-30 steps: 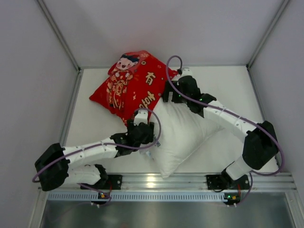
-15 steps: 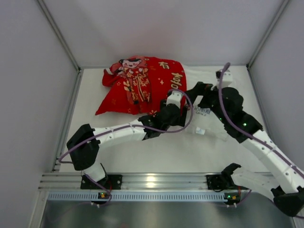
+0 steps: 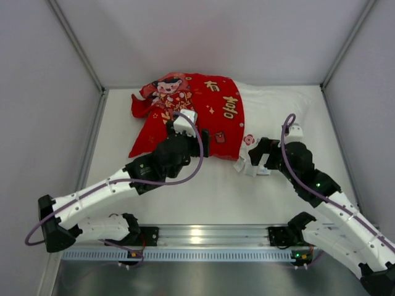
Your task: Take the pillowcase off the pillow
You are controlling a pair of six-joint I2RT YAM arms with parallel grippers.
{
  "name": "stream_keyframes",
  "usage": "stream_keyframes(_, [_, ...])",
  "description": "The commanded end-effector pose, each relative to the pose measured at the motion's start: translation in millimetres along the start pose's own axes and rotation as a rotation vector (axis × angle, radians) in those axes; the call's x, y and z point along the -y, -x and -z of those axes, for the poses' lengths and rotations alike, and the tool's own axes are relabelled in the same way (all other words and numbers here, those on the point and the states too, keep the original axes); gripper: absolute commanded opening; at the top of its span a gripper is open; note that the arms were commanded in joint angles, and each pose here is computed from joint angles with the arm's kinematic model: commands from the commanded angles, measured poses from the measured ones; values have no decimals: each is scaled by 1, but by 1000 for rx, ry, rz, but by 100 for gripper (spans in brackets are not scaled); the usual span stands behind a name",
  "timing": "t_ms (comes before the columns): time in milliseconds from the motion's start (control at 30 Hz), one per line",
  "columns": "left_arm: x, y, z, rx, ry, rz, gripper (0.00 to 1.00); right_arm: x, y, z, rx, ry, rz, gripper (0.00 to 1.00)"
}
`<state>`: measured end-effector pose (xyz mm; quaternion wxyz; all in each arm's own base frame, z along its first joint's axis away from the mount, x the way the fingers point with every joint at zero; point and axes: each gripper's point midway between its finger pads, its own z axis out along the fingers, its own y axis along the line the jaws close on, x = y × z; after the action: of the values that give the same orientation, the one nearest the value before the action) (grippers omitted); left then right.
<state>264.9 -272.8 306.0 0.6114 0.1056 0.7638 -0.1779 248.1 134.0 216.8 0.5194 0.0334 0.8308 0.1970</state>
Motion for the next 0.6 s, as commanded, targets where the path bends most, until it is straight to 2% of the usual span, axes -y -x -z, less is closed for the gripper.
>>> stream_keyframes(0, [-64, -35, 13, -99, 201, -99, 84, 5, -8, 4, 14, 10, -47, 99])
stream_keyframes(167, [-98, -65, 17, -202, 249, -30, 83, 12, -31, -2, -15, 9, -68, 99])
stream_keyframes(267, [-116, -90, 8, -287, 262, 23, 84, 13, -35, -4, -16, 7, -71, 99])
stream_keyframes(400, [-136, -107, -9, -343, 292, 96, 83, 16, -37, -6, -18, -1, -62, 99])
stream_keyframes(567, [-132, -106, -34, -314, 239, 115, 83, 20, -39, -7, -13, -12, -48, 99])
